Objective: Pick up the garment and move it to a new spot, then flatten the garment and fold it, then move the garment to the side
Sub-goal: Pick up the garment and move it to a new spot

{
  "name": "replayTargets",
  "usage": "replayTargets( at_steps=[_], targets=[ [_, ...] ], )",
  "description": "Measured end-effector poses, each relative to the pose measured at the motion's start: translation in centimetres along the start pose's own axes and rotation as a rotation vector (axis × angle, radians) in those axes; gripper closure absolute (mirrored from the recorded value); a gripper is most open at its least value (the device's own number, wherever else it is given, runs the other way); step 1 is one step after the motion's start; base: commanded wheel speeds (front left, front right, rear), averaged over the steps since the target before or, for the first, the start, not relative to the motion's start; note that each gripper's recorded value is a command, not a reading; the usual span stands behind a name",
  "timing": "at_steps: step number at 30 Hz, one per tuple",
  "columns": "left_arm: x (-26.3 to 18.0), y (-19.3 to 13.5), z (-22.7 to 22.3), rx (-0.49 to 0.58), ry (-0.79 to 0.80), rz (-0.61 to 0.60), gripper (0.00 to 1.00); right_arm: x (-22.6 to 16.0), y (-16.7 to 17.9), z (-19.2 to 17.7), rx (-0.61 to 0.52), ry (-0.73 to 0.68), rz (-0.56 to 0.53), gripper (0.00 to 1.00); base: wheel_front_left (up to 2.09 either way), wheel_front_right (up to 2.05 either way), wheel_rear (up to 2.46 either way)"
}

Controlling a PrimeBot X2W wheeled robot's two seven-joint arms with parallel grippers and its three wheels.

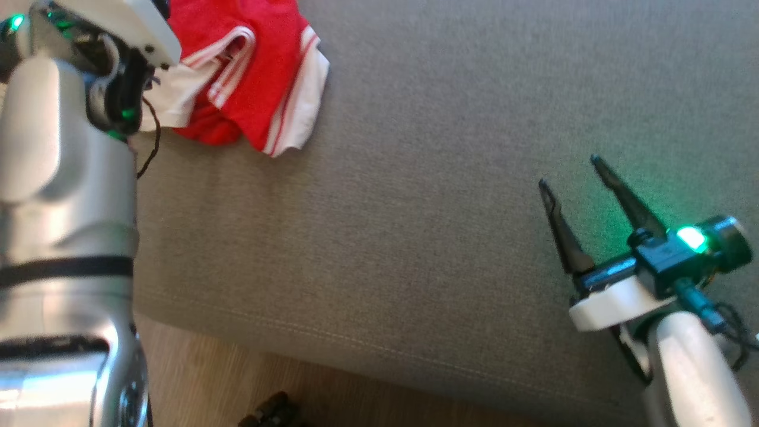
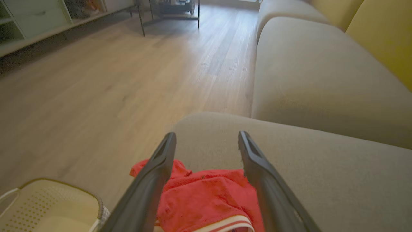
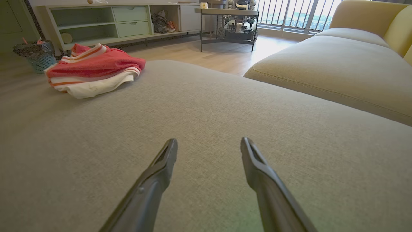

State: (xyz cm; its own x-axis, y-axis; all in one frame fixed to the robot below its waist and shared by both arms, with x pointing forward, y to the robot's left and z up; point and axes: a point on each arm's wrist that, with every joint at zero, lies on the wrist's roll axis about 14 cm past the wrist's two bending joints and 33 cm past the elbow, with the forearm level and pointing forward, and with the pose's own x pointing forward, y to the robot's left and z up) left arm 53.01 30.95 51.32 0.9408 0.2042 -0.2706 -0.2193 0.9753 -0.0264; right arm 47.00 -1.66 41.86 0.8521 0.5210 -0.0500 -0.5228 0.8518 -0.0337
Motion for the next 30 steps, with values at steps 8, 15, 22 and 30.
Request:
replayTargets(
  at_steps=[8,15,22,30],
  targets=[
    [3.2,-1.1,-10.8,-0.111,0.42,0.012,0.0,0.4,-2.8,-2.8,0.002,0.042,-0.06,0.0,0.0,0.0,0.0],
    [3.7,-1.5,-15.8,-0.117,0.549,0.026,0.0,0.4,-4.5,-3.1,-0.001,0.033,-0.105,0.0,0.0,0.0,0.0],
    [4.2,-1.8,-16.0,-0.11,0.534,0.027,1.0,0.2,-5.4,-2.7,-0.01,0.027,-0.13,0.0,0.0,0.0,0.0],
    [3.4,-1.3,-12.7,-0.111,0.327,0.025,1.0,-0.4,-5.0,-0.3,-0.006,-0.009,-0.137,0.0,0.0,0.0,0.0]
  ],
)
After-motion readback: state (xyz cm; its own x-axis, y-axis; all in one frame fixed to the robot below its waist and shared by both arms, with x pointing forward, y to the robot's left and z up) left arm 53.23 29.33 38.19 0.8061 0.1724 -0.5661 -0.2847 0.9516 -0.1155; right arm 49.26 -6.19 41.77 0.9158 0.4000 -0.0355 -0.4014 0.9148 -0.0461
